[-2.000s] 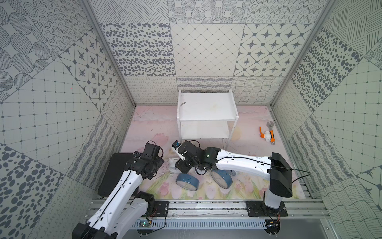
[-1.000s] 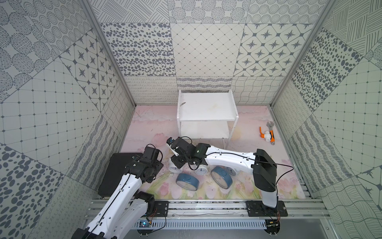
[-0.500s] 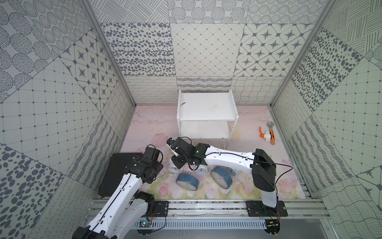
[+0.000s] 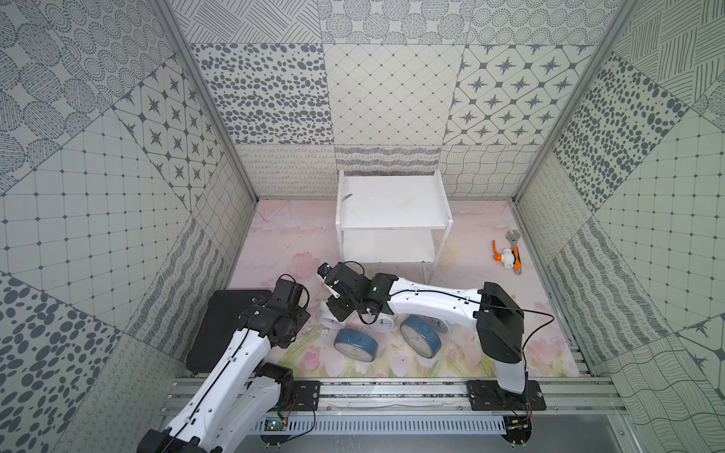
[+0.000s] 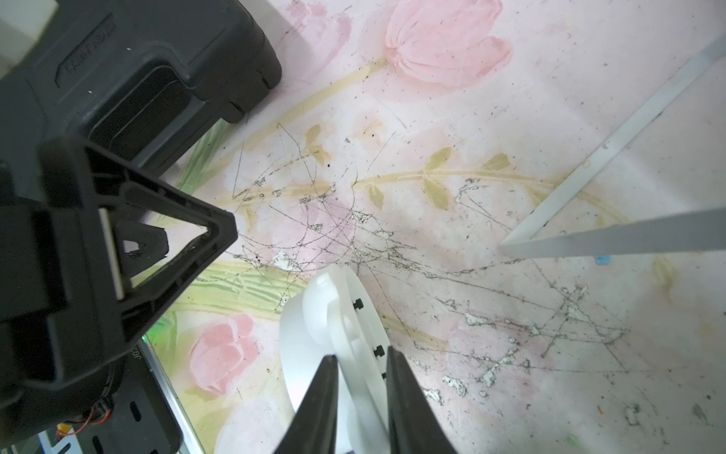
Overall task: Place the alarm clocks on the shelf by style
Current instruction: Pick up the alarm from the center of the board.
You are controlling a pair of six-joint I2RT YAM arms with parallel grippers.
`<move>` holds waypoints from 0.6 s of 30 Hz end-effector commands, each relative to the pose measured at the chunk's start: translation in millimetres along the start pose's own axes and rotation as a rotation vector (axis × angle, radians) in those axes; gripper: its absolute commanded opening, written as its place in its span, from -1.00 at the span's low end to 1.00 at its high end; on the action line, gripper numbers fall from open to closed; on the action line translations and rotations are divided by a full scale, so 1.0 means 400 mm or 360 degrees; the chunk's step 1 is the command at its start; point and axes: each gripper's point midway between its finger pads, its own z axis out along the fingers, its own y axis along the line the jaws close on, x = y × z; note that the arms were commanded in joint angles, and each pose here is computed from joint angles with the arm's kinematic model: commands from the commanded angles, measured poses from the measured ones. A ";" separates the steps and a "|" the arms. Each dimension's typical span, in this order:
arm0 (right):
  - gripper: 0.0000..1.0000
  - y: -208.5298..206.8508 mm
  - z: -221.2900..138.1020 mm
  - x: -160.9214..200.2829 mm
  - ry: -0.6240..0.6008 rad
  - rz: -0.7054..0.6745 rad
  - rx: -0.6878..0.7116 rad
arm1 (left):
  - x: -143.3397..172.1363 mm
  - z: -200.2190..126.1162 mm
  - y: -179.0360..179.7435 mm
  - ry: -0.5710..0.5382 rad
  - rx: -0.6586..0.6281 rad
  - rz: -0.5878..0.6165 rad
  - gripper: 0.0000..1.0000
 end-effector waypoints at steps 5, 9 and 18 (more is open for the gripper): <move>-0.62 0.004 0.013 -0.004 -0.0025 0.0015 -0.0007 | -0.007 -0.011 0.004 -0.0023 -0.0005 -0.0003 0.28; -0.84 0.001 0.000 -0.009 -0.0040 0.0018 0.0001 | -0.015 -0.016 0.005 -0.0046 -0.0016 0.0000 0.28; -0.96 0.020 -0.182 -0.113 -0.0268 0.0029 -0.0080 | -0.107 -0.107 -0.056 -0.0281 0.0050 0.0119 0.39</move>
